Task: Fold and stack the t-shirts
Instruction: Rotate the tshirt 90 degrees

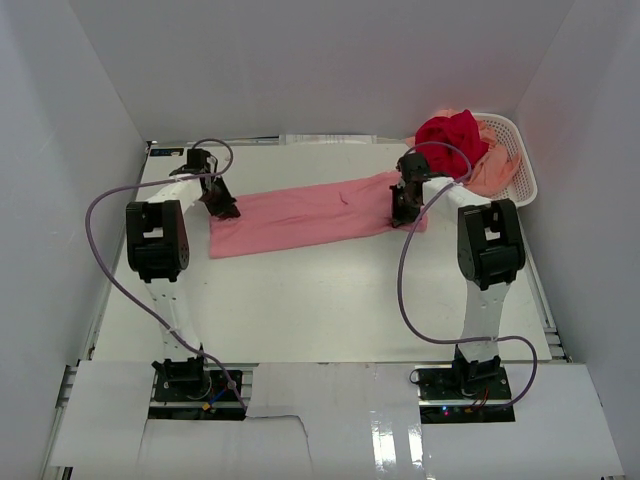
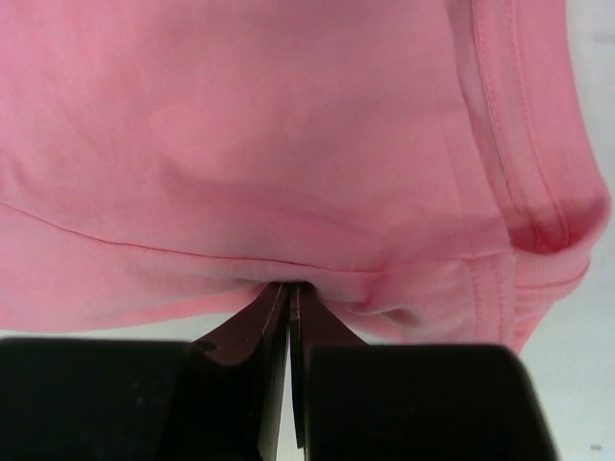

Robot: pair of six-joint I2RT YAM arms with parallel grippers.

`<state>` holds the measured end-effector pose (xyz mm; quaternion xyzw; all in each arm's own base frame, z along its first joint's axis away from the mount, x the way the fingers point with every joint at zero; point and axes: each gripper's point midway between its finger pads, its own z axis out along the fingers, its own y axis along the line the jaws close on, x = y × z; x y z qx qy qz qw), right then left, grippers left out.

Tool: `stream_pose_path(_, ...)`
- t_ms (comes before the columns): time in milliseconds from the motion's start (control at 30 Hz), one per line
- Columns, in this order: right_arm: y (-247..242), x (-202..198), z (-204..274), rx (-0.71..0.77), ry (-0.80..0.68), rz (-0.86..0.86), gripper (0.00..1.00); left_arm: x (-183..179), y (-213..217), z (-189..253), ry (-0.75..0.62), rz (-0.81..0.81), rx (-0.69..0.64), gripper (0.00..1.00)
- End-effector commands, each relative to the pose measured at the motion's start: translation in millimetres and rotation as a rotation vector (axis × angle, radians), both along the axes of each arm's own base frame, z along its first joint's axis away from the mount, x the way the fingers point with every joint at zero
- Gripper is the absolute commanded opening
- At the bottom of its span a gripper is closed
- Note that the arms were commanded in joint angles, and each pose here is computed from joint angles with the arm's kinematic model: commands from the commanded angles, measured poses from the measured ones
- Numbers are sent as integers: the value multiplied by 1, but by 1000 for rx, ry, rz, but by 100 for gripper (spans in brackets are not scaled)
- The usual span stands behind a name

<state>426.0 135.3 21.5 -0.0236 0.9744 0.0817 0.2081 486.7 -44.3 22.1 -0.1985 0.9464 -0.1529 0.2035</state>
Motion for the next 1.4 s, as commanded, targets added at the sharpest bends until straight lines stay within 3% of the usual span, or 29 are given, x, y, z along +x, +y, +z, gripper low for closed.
stream_pose_path(0, -6, 8, -32, -24, 60, -12, 8, -75, 20, -42, 231, 32, 92, 22)
stream_pose_path(267, -2, 49, -44, 39, 47, -18, 10, -124, 14, -20, 223, 3, 77, 23)
stream_pose_path(767, 39, 138, -41, 395, -18, -22, 18, -220, -64, -5, 295, -147, -80, 25)
stream_pose_path(900, 53, 141, -39, 551, -1, -16, 15, -256, -98, -4, 333, -215, -105, 26)
stream_pose_path(1367, 73, 158, -27, 755, 9, -20, 13, -350, -148, -13, 457, -314, -185, 27)
